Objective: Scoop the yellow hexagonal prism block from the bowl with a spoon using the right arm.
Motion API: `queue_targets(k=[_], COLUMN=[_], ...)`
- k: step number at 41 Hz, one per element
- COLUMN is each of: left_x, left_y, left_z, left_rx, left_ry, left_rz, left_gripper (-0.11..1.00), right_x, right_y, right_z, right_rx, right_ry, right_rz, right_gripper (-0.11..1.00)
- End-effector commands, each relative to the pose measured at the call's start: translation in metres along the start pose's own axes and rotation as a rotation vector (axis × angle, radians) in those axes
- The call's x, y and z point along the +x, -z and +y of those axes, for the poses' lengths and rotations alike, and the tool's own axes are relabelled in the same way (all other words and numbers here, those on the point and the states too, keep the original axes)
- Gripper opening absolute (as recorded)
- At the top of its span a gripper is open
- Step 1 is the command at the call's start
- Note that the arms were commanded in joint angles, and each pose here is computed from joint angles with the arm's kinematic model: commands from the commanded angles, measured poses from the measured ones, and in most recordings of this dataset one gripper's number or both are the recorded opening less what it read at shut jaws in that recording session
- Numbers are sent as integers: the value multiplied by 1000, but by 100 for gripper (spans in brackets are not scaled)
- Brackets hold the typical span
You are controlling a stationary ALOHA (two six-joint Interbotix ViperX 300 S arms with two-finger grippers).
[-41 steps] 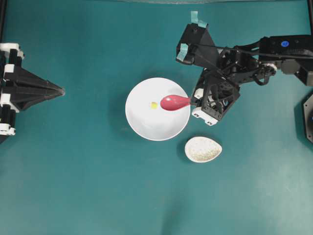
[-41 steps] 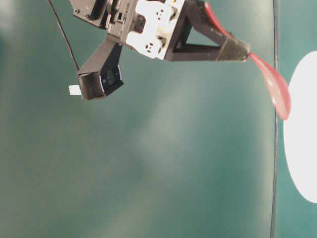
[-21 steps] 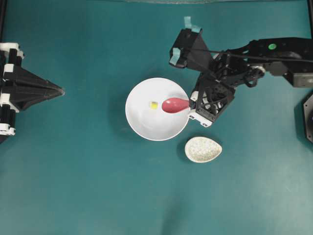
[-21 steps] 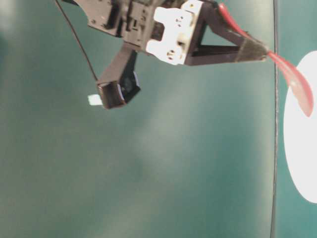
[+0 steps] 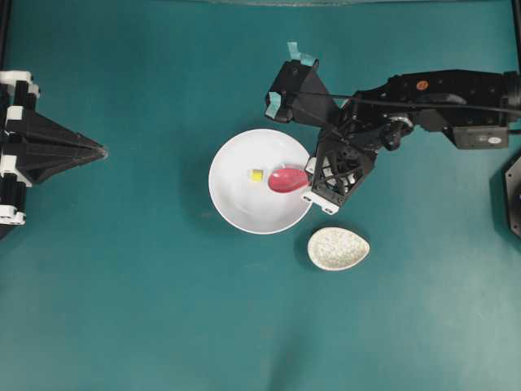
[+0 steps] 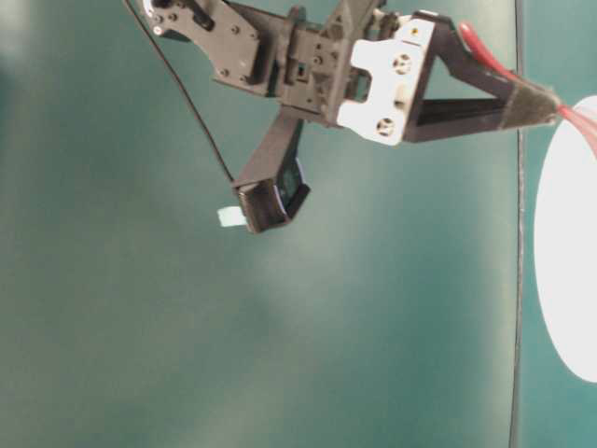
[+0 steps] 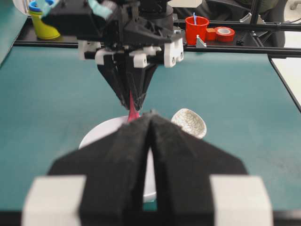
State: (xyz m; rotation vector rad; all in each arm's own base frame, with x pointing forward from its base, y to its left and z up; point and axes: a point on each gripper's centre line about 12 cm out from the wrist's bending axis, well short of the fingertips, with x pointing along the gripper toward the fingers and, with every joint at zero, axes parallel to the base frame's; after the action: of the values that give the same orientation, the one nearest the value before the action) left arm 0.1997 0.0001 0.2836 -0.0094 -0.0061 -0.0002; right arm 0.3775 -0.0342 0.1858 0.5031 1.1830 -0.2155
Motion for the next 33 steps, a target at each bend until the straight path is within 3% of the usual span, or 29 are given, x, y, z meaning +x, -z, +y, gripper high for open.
queue_targets(k=[1, 20, 33], left_x=[3, 3, 3], left_y=[-10, -9, -9], left_z=[0, 0, 0], left_rx=[1, 1, 1], left_ry=[1, 1, 1], left_rz=[-26, -25, -25], left_gripper=[-1, -1, -1], right_x=[-6, 10, 11], right_y=[-9, -20, -37], right_z=[3, 2, 2], right_rx=[-7, -16, -29], right_ry=[-10, 5, 5], right_rz=[-32, -46, -118], right_gripper=[23, 23, 23])
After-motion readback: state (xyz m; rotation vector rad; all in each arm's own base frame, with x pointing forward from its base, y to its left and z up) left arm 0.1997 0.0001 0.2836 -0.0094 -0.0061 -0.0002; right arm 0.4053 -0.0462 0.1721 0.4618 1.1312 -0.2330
